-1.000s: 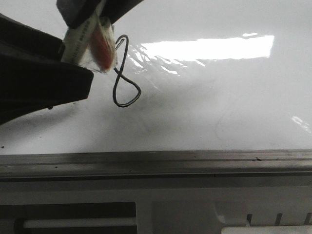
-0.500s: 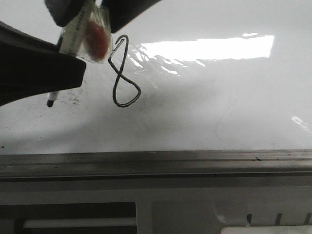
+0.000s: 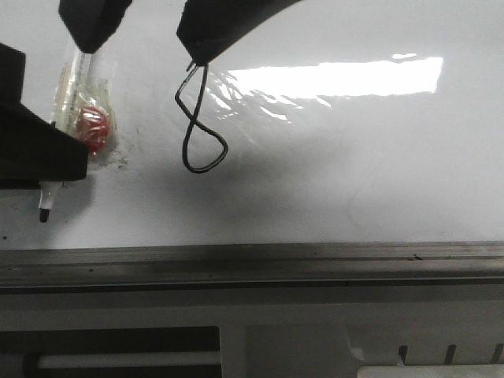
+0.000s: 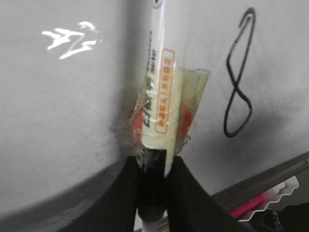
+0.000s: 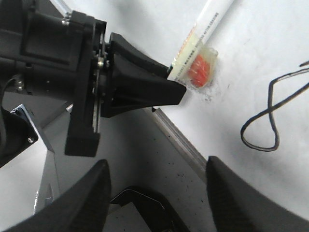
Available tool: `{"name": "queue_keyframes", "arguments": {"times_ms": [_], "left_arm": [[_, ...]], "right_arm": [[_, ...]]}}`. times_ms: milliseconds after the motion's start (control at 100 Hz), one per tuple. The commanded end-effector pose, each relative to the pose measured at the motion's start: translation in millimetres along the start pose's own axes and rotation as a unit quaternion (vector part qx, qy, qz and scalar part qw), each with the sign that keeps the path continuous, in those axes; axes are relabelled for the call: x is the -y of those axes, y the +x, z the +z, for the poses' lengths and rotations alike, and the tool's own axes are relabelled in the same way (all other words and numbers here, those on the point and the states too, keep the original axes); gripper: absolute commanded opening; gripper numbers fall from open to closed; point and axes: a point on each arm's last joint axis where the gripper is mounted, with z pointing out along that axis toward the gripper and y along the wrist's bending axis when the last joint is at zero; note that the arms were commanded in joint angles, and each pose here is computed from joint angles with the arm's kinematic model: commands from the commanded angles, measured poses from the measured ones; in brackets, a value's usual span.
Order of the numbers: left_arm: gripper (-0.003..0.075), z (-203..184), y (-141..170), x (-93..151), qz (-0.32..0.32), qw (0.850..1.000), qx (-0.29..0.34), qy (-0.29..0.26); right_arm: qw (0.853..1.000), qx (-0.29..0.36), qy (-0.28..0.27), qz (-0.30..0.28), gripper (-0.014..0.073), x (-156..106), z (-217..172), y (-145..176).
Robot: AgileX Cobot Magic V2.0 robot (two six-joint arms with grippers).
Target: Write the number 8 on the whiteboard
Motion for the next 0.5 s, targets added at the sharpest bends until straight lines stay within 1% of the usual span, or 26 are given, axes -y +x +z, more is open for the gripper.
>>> {"name": "queue_keyframes", "arguments": {"times_ms": [0, 200, 270, 320, 360, 370, 390, 400, 440, 490], "left_arm": [[-0.0020, -1.0, -17.7, 4.9, -0.029, 0.998, 0.052, 0.009], [-0.0020, -1.5, -21.1, 5.0, -0.037, 0.997, 0.071, 0.010], [0.0006, -1.1, -22.0, 4.8, -0.038, 0.996, 0.076, 0.010], [0.0072, -1.0, -22.2, 4.8, -0.039, 0.996, 0.077, 0.010], [0.0160, -0.7, -22.0, 4.7, -0.042, 0.996, 0.076, 0.009], [0.0194, -0.7, -22.0, 4.7, -0.042, 0.996, 0.076, 0.009], [0.0229, -0.7, -22.0, 4.6, -0.042, 0.996, 0.076, 0.009], [0.0265, -0.7, -22.0, 4.6, -0.043, 0.996, 0.076, 0.009], [0.0365, -0.7, -21.8, 4.5, -0.046, 0.996, 0.075, 0.009], [0.0456, -0.6, -21.7, 4.5, -0.048, 0.996, 0.074, 0.009]], "right_arm": [[0.999, 0.050, -0.007, -0.001, 0.0377, -2.5, -13.2, -13.8], [1.000, 0.030, -0.005, -0.001, 0.0376, -2.2, -12.9, -10.1], [1.000, 0.028, -0.005, -0.001, 0.0376, -2.1, -12.9, -9.7], [1.000, 0.028, -0.005, -0.001, 0.0376, -2.2, -13.6, -9.6], [1.000, 0.028, -0.005, -0.001, 0.0376, -2.2, -13.6, -9.6], [1.000, 0.028, -0.005, 0.000, 0.0376, -2.3, -13.6, -9.6], [1.000, 0.028, -0.006, 0.000, 0.0376, -2.4, -13.9, -10.1], [1.000, 0.028, -0.006, 0.000, 0.0376, -2.4, -13.9, -10.1], [1.000, 0.028, -0.006, 0.000, 0.0376, -2.4, -13.9, -10.1], [1.000, 0.028, -0.006, 0.000, 0.0376, -2.4, -13.9, -10.1]]}}
